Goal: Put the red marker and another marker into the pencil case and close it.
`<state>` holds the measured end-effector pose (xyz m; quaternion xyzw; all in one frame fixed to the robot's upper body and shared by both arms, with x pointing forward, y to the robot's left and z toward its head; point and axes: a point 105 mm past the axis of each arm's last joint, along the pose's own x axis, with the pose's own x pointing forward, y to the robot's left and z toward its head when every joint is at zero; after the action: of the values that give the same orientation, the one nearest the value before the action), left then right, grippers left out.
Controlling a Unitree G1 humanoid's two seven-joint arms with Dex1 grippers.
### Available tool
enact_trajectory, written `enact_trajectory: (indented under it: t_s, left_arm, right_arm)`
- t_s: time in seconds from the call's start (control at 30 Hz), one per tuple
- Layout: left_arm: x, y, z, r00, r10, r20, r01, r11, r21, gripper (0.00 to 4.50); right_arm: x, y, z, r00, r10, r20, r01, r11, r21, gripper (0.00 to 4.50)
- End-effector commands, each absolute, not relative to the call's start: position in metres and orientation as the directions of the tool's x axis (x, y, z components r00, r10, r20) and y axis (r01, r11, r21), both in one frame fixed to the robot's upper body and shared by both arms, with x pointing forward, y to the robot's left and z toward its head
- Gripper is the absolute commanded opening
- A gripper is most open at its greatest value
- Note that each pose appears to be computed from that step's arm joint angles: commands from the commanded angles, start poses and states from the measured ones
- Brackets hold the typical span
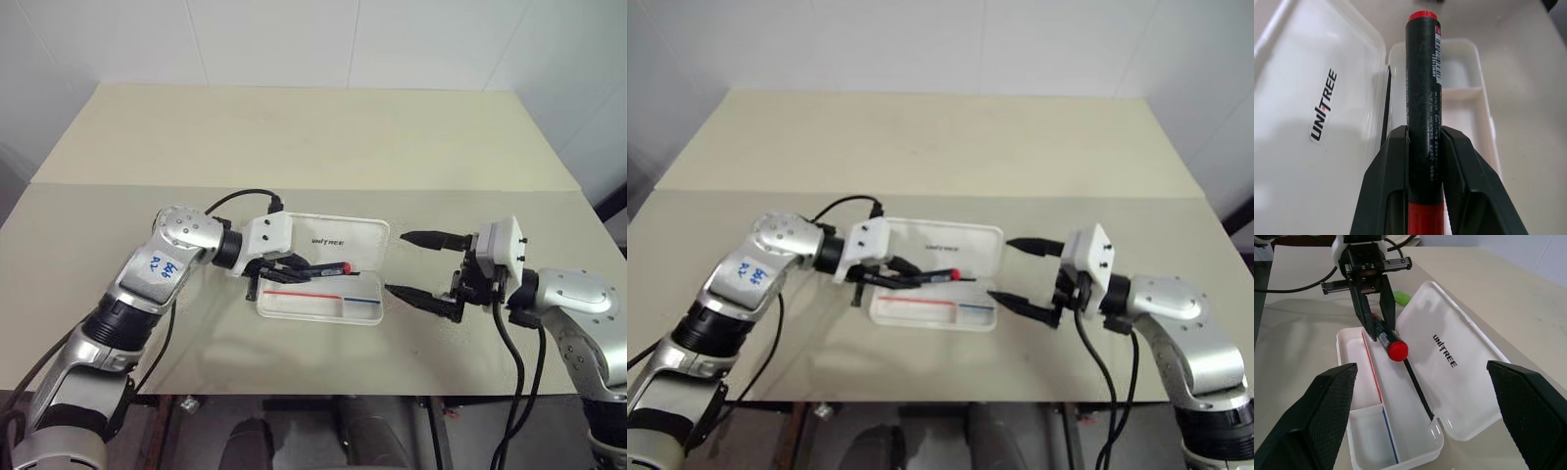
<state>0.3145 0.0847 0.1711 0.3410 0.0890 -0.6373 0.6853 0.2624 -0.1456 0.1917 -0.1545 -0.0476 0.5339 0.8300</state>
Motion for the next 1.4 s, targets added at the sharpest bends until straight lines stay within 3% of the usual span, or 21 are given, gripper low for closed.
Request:
enact_trajectory:
  t_s: [0.03, 0.27, 0.6, 0.83, 0.97, 1.2, 1.3, 1.4]
  left_arm:
    - [0.323, 0.083, 0.175, 0.203, -0.804, -0.559, 0.909, -0.058, 0.414, 0.58]
    - [0.331, 0.069, 0.169, 0.19, -0.81, -0.555, 0.902, -0.078, 0.424, 0.58]
    - [0.324, 0.053, 0.169, 0.149, -0.831, -0.536, 0.902, -0.108, 0.419, 3.82]
    - [0.31, 0.061, 0.186, 0.11, -0.857, -0.504, 0.9, -0.129, 0.416, 3.82]
    - [0.305, 0.082, 0.191, 0.132, -0.832, -0.539, 0.914, -0.109, 0.392, 4.47]
    - [0.284, 0.132, 0.208, 0.156, -0.782, -0.604, 0.958, -0.029, 0.285, 4.47]
    - [0.301, 0.185, 0.222, 0.337, -0.684, -0.647, 0.933, 0.152, 0.326, 4.47]
    - [0.311, 0.221, 0.224, 0.426, -0.591, -0.685, 0.904, 0.249, 0.348, 4.47]
  right_arm:
    - [0.247, -0.137, 0.206, 0.368, 0.927, -0.074, -0.878, 0.32, -0.357, 4.5]
    - [0.24, -0.122, 0.213, 0.329, 0.942, -0.063, -0.883, 0.283, -0.375, 4.5]
    - [0.244, -0.118, 0.218, 0.333, 0.942, -0.052, -0.877, 0.289, -0.383, 4.5]
    - [0.248, -0.114, 0.218, 0.321, 0.946, -0.041, -0.882, 0.283, -0.376, 4.5]
    - [0.251, -0.111, 0.219, 0.305, 0.952, -0.035, -0.886, 0.27, -0.376, 4.5]
    - [0.257, -0.106, 0.222, 0.274, 0.961, -0.023, -0.89, 0.245, -0.386, 4.5]
    - [0.26, -0.101, 0.228, 0.242, 0.97, -0.005, -0.891, 0.22, -0.398, 4.5]
    - [0.262, -0.096, 0.233, 0.215, 0.977, 0.005, -0.891, 0.198, -0.407, 4.5]
